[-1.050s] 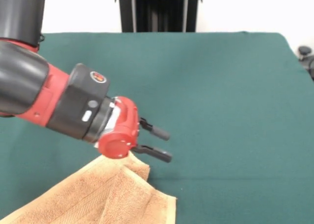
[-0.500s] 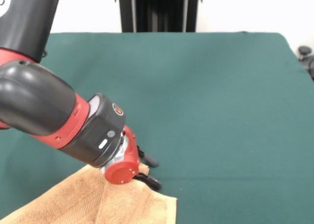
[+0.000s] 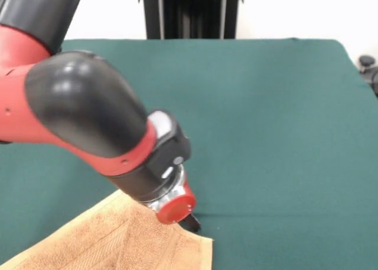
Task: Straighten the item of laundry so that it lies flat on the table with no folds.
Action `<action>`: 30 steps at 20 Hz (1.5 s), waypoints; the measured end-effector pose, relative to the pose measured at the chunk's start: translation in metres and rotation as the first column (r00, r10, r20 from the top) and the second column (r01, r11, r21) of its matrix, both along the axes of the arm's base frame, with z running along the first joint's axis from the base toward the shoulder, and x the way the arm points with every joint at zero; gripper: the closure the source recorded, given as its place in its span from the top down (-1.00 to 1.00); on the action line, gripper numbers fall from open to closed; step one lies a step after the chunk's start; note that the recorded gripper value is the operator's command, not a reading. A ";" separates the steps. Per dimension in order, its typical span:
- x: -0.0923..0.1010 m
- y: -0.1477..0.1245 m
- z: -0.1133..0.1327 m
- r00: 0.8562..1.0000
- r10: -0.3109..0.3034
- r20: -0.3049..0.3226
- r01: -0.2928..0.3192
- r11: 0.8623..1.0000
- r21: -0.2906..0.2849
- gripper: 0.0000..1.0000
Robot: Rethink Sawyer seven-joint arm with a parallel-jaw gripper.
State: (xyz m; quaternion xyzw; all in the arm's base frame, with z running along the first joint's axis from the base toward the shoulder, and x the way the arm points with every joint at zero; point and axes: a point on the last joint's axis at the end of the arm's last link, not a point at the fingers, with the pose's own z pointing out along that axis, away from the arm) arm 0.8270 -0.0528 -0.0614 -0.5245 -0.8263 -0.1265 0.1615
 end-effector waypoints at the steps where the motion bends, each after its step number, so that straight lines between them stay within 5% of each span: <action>1: 0.001 0.003 0.001 1.000 0.017 0.002 -0.017 1.000 -0.026 1.00; 9: 0.003 0.007 0.003 0.998 0.055 -0.004 -0.055 0.994 -0.097 1.00; 13: 0.007 0.023 0.006 0.992 0.130 -0.009 -0.128 0.965 -0.231 1.00; 16: 0.012 0.028 0.010 0.978 0.208 0.002 -0.191 0.901 -0.390 1.00; 17: 0.016 0.032 0.011 0.962 0.273 0.009 -0.232 0.833 -0.502 1.00; 21: 0.016 0.051 0.009 0.923 0.384 -0.016 -0.306 0.708 -0.636 1.00; 23: 0.016 0.054 0.008 0.916 0.401 -0.018 -0.314 0.688 -0.655 1.00; 26: 0.019 0.049 0.008 0.916 0.402 -0.003 -0.304 0.687 -0.660 1.00; 30: 0.023 0.030 0.009 0.926 0.375 0.040 -0.263 0.716 -0.646 1.00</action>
